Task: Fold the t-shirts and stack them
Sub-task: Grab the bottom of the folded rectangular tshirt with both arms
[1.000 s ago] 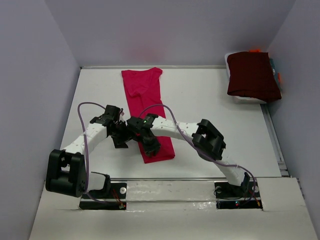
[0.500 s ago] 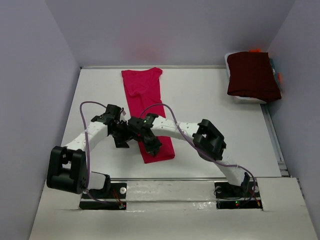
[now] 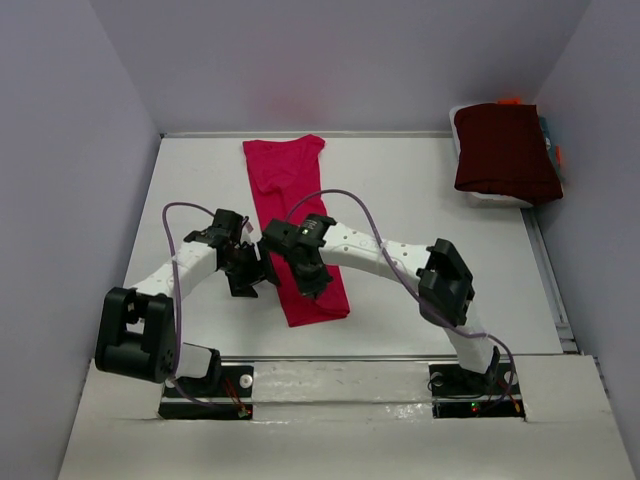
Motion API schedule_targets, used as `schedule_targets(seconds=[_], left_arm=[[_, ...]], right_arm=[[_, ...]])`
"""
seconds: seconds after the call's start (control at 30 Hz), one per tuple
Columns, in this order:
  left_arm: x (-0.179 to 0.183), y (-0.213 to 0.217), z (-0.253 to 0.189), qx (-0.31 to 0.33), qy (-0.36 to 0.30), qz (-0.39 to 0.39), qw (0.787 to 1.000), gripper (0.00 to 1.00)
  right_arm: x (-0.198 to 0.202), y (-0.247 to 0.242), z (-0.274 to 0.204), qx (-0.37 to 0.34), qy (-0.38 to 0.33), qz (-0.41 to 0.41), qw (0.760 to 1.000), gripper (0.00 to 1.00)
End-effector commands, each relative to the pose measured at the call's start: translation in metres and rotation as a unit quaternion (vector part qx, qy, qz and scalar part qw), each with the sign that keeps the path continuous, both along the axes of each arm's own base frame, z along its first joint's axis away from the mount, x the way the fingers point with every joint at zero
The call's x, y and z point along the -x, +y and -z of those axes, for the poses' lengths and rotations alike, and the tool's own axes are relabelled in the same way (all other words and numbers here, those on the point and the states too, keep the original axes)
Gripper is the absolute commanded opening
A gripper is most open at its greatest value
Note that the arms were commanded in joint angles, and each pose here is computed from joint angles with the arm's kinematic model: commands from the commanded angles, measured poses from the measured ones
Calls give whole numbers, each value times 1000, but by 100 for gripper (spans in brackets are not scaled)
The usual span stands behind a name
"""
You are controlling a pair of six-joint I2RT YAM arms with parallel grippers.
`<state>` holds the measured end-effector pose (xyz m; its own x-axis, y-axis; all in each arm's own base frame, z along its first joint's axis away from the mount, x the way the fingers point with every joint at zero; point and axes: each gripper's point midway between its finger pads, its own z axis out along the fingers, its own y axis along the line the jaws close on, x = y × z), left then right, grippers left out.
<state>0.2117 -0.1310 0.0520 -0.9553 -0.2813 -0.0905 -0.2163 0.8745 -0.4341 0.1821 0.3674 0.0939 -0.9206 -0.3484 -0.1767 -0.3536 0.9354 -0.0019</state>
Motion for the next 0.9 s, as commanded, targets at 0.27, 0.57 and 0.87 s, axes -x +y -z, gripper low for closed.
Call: schedule_targets(seconds=[0.27, 0.57, 0.87], left_arm=[[-5, 3, -6, -9, 0, 20, 1000, 78], [-5, 4, -2, -13, 7, 27, 1000, 78], [-4, 4, 2, -13, 9, 29, 999, 78]], right_arm=[[-10, -42, -33, 9, -37, 56, 998, 8], [-28, -60, -49, 8, -54, 79, 995, 8], [-43, -56, -62, 7, -63, 72, 995, 8]])
